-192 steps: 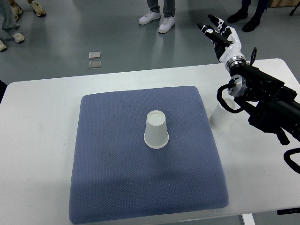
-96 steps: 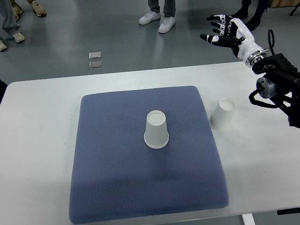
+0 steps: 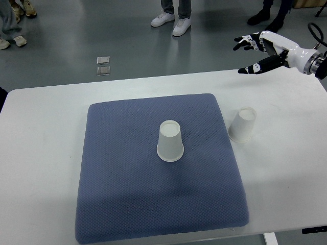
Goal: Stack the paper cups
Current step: 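Swing the right hand over and lower it toward the second paper cup, then close the right hand fingers around the upside-down paper cup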
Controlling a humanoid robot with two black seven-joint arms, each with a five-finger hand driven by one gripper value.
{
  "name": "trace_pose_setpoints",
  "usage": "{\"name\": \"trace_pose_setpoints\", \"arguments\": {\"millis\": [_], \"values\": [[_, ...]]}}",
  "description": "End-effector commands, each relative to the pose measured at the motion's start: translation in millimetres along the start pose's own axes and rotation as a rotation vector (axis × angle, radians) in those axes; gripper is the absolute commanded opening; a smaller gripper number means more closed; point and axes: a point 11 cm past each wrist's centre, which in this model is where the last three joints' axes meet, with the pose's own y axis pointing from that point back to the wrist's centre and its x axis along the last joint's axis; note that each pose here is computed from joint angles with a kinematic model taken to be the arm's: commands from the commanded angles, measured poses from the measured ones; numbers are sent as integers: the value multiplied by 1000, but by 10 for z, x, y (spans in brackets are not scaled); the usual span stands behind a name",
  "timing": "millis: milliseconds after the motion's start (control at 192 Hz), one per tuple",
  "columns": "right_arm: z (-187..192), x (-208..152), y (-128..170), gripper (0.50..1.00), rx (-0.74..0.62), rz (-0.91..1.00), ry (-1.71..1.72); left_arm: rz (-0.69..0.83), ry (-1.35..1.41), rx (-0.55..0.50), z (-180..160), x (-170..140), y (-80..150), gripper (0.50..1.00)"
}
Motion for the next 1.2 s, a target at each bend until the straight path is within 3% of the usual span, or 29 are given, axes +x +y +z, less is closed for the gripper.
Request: {"name": "trace_pose_setpoints", "arguments": {"millis": [0, 364, 790, 1195], "values": [[64, -45, 108, 909, -48, -84, 138, 0, 0, 0, 0, 0, 0, 1000], [58, -407, 178, 907, -89, -355, 581, 0, -1, 0, -1, 0, 0, 1000], [153, -565, 133, 905, -88, -412, 798, 0, 0, -1, 2, 0, 0, 1000], [128, -754, 16, 907, -55, -441, 785, 0, -1, 0, -1, 0, 0, 1000]]}}
